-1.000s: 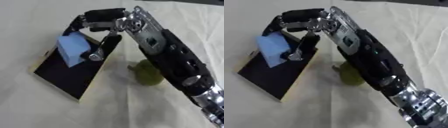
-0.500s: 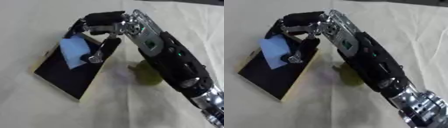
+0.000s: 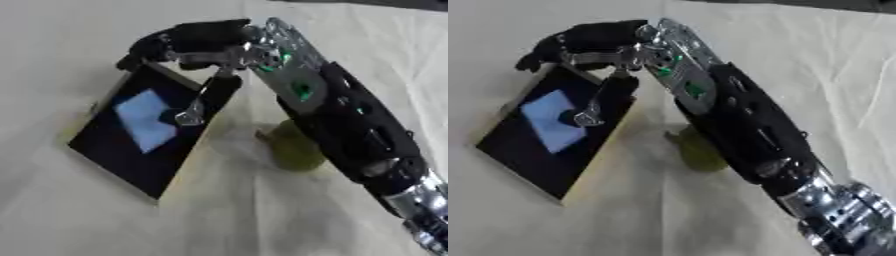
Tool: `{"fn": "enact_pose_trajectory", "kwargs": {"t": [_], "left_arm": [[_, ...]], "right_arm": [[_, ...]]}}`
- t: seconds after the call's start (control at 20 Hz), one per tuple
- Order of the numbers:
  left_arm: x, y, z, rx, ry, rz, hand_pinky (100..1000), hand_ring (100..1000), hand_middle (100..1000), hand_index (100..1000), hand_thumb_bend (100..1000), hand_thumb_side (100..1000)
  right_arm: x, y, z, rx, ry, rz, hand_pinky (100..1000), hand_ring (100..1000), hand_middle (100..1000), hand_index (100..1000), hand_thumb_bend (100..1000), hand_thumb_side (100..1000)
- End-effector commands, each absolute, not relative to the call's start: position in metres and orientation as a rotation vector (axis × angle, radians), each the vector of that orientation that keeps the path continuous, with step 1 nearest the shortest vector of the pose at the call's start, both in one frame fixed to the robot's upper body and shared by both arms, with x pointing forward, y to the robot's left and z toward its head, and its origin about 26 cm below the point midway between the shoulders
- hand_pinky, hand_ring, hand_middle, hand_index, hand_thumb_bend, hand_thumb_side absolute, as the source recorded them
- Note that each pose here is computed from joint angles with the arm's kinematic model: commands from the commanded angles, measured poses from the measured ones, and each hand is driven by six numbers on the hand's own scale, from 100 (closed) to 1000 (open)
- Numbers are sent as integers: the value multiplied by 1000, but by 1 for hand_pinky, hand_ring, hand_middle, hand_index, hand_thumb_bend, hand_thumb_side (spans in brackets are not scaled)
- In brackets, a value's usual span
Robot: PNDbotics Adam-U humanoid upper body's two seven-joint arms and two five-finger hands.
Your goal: Pick up objects on the table and place them in the box.
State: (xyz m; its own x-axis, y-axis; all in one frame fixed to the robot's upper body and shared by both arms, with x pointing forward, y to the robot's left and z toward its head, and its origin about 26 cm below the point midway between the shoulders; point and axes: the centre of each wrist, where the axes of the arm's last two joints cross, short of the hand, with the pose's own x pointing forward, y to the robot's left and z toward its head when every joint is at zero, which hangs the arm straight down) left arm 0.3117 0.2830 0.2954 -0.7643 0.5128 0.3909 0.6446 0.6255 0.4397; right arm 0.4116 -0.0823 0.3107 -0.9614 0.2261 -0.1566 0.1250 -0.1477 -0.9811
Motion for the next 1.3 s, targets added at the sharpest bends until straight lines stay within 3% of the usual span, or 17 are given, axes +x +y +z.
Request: {"fn": "enact_pose_trajectory", "kwargs": {"t": [0.05,0.3,0.5,1.05,1.3], "left_arm": [[309,283,300,-945,-2631,-872,903,896,946,872,100,672],[309,282,300,-947,-2629,-869,903,896,946,872,100,672],[309,282,300,-949,-2631,-862,902,895,944,871,100,672],[307,286,297,-917,-2620,-841,902,896,945,871,100,672],[307,289,297,-895,-2618,-848,903,897,946,871,100,672]], "right_arm": [[406,-82,321,-419,-1880,2621,1000,1000,884,1000,259,440],[405,-84,322,-405,-1892,2601,1000,1000,874,1000,240,423],[402,-90,327,-370,-1946,2537,1000,1000,854,1000,100,369],[361,-164,360,-452,-2265,2264,989,978,817,990,100,193],[335,-197,359,-463,-2249,2279,979,977,821,978,100,269]]}}
